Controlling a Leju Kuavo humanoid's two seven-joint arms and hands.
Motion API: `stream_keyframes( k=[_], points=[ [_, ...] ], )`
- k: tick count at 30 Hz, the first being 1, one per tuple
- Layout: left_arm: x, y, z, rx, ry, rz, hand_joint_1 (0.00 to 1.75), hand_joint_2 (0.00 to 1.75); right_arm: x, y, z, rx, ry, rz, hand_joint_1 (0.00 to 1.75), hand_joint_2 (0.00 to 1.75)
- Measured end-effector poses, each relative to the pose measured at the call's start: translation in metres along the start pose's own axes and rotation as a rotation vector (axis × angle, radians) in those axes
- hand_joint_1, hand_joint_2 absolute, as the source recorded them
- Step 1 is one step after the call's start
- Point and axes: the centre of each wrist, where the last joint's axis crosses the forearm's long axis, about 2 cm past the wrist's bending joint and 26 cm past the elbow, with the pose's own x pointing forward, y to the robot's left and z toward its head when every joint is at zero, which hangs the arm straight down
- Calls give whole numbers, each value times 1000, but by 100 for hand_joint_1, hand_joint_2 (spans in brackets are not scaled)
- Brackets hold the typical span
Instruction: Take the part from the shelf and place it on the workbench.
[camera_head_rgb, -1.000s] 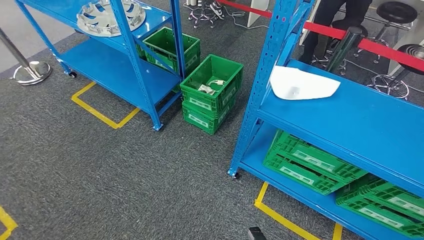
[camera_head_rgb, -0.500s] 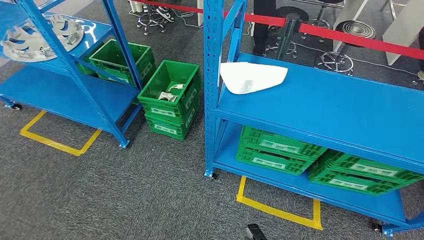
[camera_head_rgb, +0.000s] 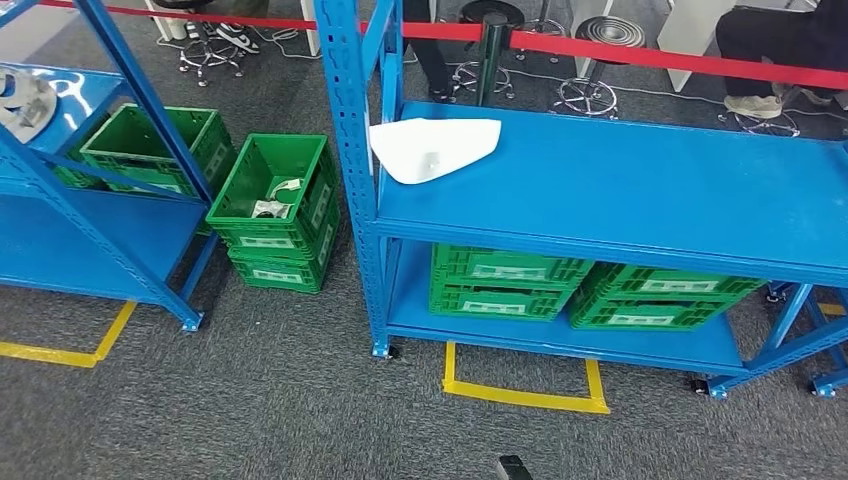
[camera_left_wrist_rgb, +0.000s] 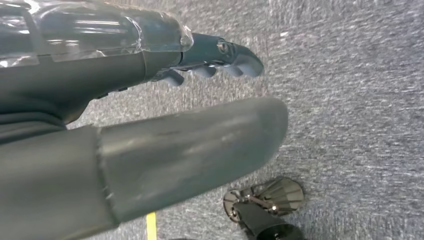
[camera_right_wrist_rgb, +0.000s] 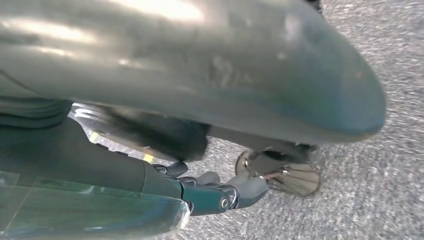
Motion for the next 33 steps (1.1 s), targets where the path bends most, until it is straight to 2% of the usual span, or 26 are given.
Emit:
stream_keyframes(
  k=[24,33],
  points=[
    [-4,1,1,1,6,-6,0,0,7,0,0,-3,-16,3,0,0],
    [1,1,0,1,-5,-6,0,0,-1,-1,0,3,-3,16,0,0]
  ],
)
